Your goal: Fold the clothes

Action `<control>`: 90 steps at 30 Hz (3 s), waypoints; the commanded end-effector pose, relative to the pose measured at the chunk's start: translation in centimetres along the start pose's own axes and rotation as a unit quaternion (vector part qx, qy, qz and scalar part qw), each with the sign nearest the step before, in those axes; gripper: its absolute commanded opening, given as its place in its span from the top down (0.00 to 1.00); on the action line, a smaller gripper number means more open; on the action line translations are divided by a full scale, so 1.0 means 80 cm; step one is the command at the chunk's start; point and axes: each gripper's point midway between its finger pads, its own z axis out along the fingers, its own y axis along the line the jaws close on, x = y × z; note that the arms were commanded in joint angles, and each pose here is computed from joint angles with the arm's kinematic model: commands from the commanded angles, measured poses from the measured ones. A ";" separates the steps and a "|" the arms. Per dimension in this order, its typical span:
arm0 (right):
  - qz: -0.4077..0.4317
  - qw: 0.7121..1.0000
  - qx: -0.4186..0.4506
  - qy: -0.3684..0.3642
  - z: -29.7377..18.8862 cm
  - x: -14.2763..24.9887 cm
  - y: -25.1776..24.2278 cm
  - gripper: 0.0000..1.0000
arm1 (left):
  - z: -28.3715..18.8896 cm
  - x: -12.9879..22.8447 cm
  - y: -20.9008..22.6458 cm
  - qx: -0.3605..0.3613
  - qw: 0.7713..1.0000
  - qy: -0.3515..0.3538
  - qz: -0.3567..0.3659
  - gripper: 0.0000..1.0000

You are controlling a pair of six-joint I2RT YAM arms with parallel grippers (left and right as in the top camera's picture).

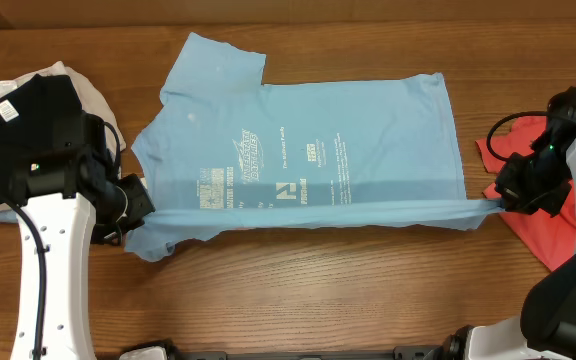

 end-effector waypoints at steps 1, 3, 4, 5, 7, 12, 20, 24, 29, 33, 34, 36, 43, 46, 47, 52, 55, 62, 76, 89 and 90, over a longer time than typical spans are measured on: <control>0.000 1.000 -0.003 -0.018 -0.006 -0.004 -0.001 0.90 | 0.016 -0.004 0.002 -0.010 1.000 0.018 0.007 0.96; 0.000 1.000 -0.005 -0.019 -0.006 -0.005 0.000 0.89 | 0.024 -0.006 0.001 -0.012 1.000 0.028 0.007 0.96; 0.000 1.000 -0.005 -0.019 -0.006 -0.005 0.000 0.88 | 0.029 -0.007 0.000 -0.014 0.999 0.034 0.007 0.96; 0.000 1.000 -0.005 -0.019 -0.006 -0.005 0.000 0.87 | 0.033 -0.007 0.000 -0.016 0.999 0.040 0.007 0.96; -0.003 1.000 -0.005 -0.020 -0.006 -0.005 0.002 0.87 | 0.040 -0.009 -0.001 -0.019 0.999 0.049 0.006 0.96; -0.037 0.999 -0.008 -0.034 -0.006 -0.007 0.023 0.86 | 0.054 -0.019 -0.004 -0.020 0.998 0.052 0.006 0.96; -0.063 0.997 -0.008 -0.038 -0.004 -0.004 0.041 0.78 | 0.058 -0.024 -0.006 -0.019 0.999 0.048 0.007 0.96; -0.062 0.998 0.005 -0.004 0.006 0.015 0.032 0.75 | 0.058 -0.025 -0.006 -0.019 0.999 0.047 0.007 0.96; -0.061 0.998 0.003 0.023 0.031 0.030 0.030 0.75 | 0.058 -0.026 -0.006 -0.018 0.999 0.045 0.007 0.96; -0.060 0.997 -0.010 0.046 0.055 0.044 0.033 0.75 | 0.059 -0.025 -0.006 -0.019 0.999 0.046 0.007 0.96; -0.060 0.997 -0.009 0.048 0.062 0.046 0.032 0.75 | 0.059 -0.025 -0.006 -0.019 0.999 0.046 0.007 0.96; -0.060 0.997 -0.009 0.049 0.073 0.048 0.031 0.75 | 0.059 -0.026 -0.006 -0.019 0.999 0.045 0.007 0.96; -0.055 0.997 -0.027 0.047 0.106 0.052 0.037 0.73 | 0.059 -0.026 -0.006 -0.018 0.999 0.044 0.010 0.96; -0.056 0.997 -0.030 0.037 0.117 0.048 0.038 0.69 | 0.059 -0.027 -0.006 -0.018 0.999 0.044 0.010 0.96; -0.056 0.997 -0.031 0.035 0.120 0.047 0.039 0.69 | 0.059 -0.026 -0.006 -0.018 0.999 0.044 0.010 0.96; -0.040 0.999 -0.030 0.022 0.129 0.039 0.039 0.68 | 0.059 -0.026 -0.006 -0.018 0.999 0.045 0.010 0.96; -0.033 0.999 -0.029 0.025 0.134 0.040 0.038 0.68 | 0.059 -0.026 -0.006 -0.018 0.999 0.045 0.010 0.96; -0.033 0.999 -0.026 0.030 0.147 0.042 0.037 0.69 | 0.059 -0.026 -0.006 -0.018 0.999 0.045 0.010 0.96; -0.033 0.999 -0.028 0.026 0.143 0.038 0.039 0.96 | 0.059 -0.026 -0.006 -0.018 0.999 0.045 0.010 0.96; -0.038 0.994 -0.068 -0.078 0.039 -0.045 0.075 0.96 | 0.060 -0.064 -0.022 0.008 1.000 -0.016 0.011 0.96; -0.039 0.994 -0.069 -0.080 0.039 -0.046 0.076 0.96 | 0.060 -0.066 -0.024 0.013 1.000 -0.020 0.012 0.96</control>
